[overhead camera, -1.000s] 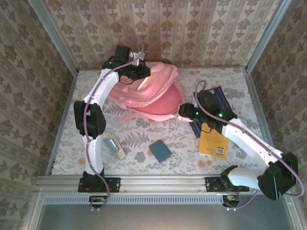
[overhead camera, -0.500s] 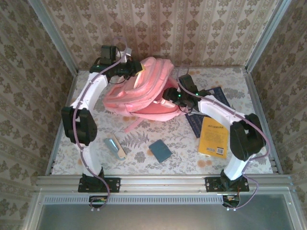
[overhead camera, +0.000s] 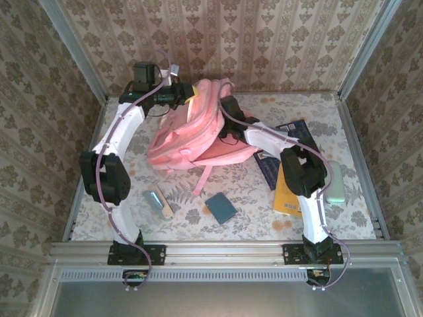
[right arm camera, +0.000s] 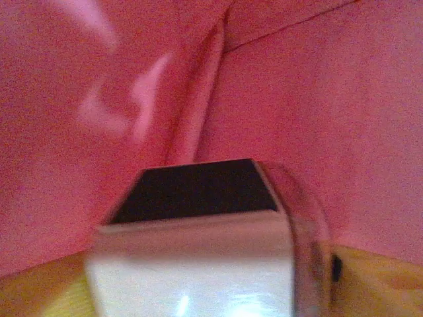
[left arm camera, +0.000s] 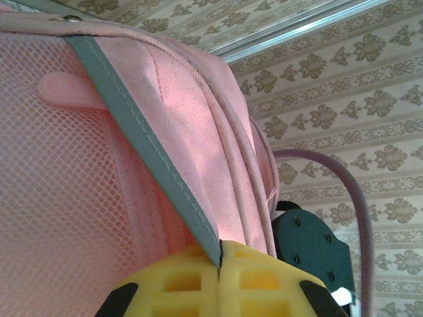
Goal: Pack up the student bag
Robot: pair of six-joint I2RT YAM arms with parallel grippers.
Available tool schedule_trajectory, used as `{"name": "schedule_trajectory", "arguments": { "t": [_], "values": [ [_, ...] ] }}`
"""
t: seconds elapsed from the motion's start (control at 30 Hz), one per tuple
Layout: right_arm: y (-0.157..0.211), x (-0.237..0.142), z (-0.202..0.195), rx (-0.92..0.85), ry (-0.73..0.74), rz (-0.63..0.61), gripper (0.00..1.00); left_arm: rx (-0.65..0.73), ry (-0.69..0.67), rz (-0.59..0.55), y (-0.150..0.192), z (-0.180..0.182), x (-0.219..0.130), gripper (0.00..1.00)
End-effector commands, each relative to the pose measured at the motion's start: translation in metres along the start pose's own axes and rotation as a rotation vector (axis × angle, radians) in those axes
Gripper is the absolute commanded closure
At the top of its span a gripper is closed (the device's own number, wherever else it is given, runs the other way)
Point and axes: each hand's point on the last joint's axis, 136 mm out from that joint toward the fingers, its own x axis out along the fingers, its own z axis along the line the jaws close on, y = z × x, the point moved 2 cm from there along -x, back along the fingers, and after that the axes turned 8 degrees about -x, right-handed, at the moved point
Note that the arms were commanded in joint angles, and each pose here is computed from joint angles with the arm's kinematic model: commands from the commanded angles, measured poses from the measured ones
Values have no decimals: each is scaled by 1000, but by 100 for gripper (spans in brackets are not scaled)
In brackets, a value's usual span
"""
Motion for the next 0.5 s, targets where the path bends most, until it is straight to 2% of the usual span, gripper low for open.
{"name": "schedule_trajectory", "arguments": {
  "t": [0.0,0.03,0.27,0.47],
  "values": [
    [15,7,7,-15,41,50,3,177,96,-36,-1,-49,-30,100],
    [16,6,3,-13,56,45,1,177,83,-43,-2,-45,-32,100],
    [12,-26,0,-99,92,28,0,151,70,-77,-12,-25,-41,100],
    [11,-76,-4,-179,167,-18,0,185,-45,-116,-10,-9,-48,100]
  ]
}}
